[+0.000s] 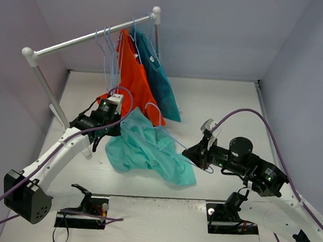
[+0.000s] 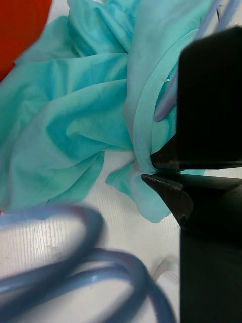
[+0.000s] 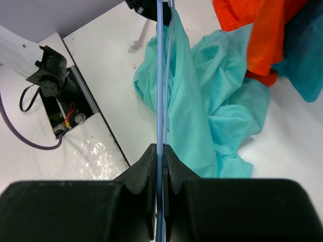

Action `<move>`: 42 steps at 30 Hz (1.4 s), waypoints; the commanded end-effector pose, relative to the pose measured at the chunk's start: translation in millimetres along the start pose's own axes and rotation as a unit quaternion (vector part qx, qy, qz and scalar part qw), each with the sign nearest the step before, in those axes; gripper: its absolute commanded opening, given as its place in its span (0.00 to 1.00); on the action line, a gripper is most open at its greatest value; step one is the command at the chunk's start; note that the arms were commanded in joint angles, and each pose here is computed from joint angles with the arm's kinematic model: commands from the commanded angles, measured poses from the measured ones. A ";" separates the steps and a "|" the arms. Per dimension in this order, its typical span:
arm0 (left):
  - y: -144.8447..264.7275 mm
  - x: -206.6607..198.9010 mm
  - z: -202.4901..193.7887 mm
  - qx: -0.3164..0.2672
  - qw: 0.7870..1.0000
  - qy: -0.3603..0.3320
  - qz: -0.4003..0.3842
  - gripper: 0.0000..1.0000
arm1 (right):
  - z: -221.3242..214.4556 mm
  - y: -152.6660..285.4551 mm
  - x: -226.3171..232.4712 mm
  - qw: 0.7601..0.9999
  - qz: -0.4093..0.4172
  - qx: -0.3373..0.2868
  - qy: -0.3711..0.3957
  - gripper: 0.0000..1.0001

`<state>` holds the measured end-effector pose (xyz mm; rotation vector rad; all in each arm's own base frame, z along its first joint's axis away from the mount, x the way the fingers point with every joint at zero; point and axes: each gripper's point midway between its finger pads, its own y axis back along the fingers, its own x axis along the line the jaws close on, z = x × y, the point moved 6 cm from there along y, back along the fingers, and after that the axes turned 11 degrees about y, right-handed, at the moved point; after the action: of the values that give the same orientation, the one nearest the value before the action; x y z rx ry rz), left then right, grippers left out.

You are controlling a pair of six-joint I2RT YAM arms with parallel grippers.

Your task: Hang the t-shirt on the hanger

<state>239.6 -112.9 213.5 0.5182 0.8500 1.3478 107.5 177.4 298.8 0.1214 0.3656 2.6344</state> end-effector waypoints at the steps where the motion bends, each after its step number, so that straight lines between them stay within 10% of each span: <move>1: 11.2 -2.9 20.6 -0.029 0.999 -0.008 -0.017 0.00 | 7.2 -4.7 9.3 0.999 0.037 -0.024 -0.004 0.00; 17: 37.7 -15.3 17.0 -0.002 0.995 -0.047 -0.090 0.00 | -15.7 -37.8 3.5 0.999 0.040 0.016 -0.005 0.00; 42: 170.5 -35.7 85.5 -0.136 0.967 -0.142 -0.162 0.00 | 89.1 -33.4 19.9 0.974 0.121 -0.181 0.058 0.00</move>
<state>215.6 -108.5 378.9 0.3934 0.5307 1.0794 116.6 228.7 320.4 0.0825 0.1781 2.8782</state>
